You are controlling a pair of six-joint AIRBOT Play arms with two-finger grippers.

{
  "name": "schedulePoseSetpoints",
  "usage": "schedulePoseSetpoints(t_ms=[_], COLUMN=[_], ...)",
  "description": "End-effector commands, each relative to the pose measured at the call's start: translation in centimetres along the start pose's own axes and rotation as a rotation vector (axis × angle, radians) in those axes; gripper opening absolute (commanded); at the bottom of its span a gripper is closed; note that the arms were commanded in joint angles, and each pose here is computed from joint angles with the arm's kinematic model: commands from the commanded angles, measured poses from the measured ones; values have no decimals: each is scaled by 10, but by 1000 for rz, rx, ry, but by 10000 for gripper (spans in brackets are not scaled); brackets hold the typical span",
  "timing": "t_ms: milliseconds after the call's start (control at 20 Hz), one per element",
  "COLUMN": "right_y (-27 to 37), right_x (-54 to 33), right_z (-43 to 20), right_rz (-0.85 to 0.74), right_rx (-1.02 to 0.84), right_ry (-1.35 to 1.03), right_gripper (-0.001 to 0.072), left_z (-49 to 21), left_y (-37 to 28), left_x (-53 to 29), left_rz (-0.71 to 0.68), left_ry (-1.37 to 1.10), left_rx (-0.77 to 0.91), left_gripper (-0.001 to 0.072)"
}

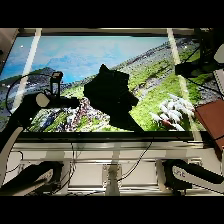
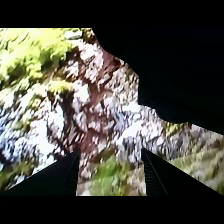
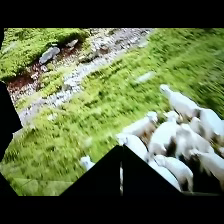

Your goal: Fold the clothes and pants, and hang the long-sleeved shirts on hangers.

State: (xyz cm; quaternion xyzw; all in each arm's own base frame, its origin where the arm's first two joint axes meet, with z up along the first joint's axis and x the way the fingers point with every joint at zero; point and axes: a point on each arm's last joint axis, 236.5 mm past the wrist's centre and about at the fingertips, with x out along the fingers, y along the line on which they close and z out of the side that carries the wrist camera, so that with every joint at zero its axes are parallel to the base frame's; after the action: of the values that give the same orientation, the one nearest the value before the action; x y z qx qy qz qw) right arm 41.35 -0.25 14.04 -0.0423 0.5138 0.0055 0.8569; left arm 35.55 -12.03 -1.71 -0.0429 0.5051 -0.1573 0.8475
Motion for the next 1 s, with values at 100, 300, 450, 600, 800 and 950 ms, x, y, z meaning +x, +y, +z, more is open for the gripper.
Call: schedulePoseSetpoints(t_ms=[100,300,450,600,800,950], right_y=[29,95,119,150,171,182], right_x=[57,110,142,160,175,186], right_z=[-61,-76,-80,-85,-90,-87], right_rz=[103,359,453,588,674,668], right_rx=[26,216,347,391,426,441], right_ry=[178,147,183,238,276,261], right_gripper=[39,560,560,560,560,555], left_z=[0,1,0,2,5,5], left_y=[-14,-14,-14,-13,-13,-13], left_x=[3,3,4,4,3,4], left_rz=[-24,-23,-23,-22,-20,-20], left_ry=[-12,-16,-15,-23,-34,-36], left_rx=[14,14,14,14,14,14], left_gripper=[442,442,443,442,442,442])
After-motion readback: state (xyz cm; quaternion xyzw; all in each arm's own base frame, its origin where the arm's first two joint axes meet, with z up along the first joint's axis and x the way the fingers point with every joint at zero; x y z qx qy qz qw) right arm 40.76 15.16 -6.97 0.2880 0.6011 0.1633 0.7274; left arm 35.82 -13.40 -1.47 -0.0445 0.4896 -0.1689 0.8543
